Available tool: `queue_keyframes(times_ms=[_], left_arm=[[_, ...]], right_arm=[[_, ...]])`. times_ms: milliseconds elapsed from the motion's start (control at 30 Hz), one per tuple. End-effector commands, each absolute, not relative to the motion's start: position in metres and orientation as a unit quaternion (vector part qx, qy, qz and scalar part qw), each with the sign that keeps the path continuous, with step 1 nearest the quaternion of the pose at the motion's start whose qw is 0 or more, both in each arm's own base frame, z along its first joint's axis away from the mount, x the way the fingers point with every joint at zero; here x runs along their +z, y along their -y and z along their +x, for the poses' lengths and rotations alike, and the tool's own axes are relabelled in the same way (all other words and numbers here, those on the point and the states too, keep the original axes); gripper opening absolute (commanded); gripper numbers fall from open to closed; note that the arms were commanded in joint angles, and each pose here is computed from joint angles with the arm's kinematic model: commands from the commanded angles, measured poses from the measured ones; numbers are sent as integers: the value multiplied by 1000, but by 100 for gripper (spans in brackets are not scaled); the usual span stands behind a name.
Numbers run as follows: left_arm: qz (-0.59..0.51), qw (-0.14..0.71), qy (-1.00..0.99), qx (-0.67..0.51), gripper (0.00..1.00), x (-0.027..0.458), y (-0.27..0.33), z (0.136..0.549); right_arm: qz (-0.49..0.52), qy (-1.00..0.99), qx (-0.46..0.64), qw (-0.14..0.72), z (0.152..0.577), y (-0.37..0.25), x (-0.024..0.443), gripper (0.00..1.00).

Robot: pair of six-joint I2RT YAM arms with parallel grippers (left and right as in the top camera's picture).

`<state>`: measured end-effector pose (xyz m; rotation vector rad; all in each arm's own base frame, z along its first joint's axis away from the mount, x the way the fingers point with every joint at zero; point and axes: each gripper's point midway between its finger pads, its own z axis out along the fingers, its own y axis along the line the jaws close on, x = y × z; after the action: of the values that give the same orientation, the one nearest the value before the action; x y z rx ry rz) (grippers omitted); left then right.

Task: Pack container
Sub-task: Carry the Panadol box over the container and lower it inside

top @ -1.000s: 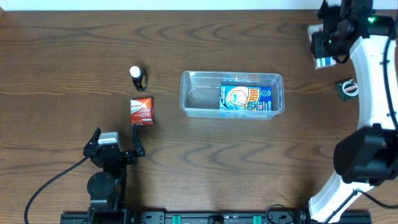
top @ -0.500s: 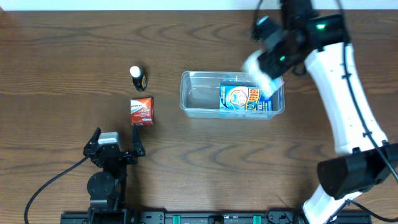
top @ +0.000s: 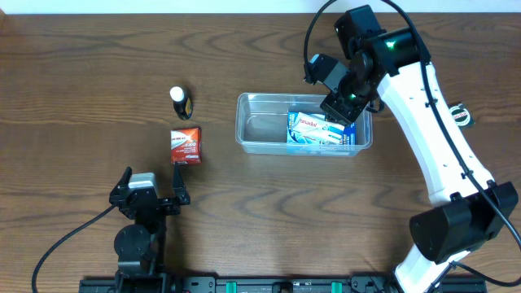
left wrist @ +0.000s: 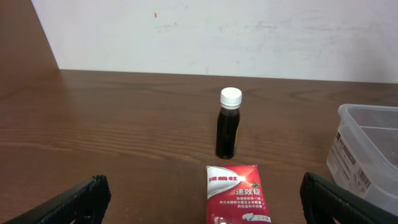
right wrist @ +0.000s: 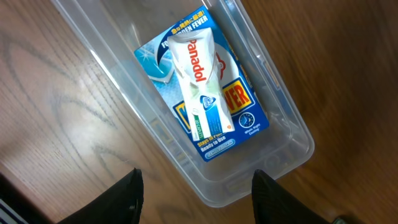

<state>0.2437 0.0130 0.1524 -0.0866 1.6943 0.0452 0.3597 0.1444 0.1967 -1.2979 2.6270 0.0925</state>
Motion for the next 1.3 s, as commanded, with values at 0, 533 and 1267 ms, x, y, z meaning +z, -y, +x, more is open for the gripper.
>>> queue_keyframes(times_ms=[0, 533, 1267], left_arm=[[-38, 642, -765, 33, 98, 132, -16, 244], [-38, 642, -765, 33, 98, 132, -16, 244], [-38, 642, -765, 33, 98, 132, -16, 244]], right_arm=[[-429, -895, 31, 117, 363, -144, 200, 54], [-35, -992, 77, 97, 374, -150, 128, 1], [37, -982, 15, 184, 397, -145, 76, 1]])
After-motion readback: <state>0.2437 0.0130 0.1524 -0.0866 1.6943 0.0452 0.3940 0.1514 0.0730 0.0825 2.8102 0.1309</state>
